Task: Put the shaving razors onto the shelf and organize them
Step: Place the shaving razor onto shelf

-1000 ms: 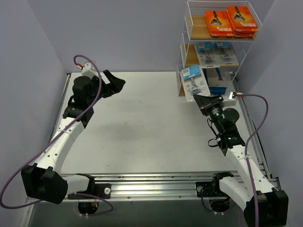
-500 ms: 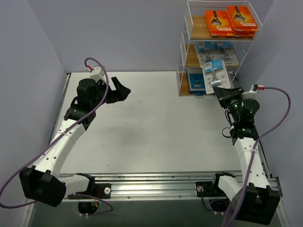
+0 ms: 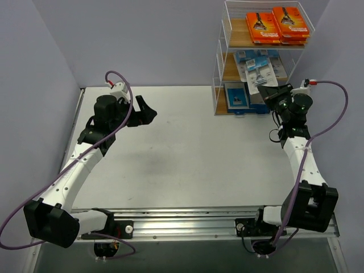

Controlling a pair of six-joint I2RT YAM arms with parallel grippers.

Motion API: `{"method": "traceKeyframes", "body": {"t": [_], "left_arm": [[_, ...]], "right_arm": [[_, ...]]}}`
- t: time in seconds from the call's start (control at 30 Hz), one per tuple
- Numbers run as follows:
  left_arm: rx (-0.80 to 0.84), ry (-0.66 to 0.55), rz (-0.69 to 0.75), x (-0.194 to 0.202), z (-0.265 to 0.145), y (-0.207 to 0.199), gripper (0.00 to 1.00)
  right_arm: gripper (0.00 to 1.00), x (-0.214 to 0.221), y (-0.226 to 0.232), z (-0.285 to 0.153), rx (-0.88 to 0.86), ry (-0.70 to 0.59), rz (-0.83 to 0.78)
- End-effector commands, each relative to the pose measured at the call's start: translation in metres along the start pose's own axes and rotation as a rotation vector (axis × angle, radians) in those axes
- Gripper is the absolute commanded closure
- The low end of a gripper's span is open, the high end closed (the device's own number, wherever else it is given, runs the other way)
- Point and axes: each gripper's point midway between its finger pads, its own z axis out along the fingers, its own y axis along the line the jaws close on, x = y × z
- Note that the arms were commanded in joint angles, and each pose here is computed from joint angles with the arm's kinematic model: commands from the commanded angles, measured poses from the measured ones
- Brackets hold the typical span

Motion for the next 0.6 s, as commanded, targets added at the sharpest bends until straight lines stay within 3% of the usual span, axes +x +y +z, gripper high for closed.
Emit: {"method": "traceKeyframes", "body": {"t": [0.0, 0.57], "left_arm": [[0.035, -0.026, 0.025, -0.017, -0.004, -0.012, 0.03], [0.07, 0.023, -0.027, -0.011, 0.008, -0.005, 0.03]], "right_arm": [[1.0, -0.03, 0.039, 0.011, -0.131, -0.065, -0.084], [1.0, -0.063, 0.036, 0.065, -0.176, -0.101, -0.106]]}}
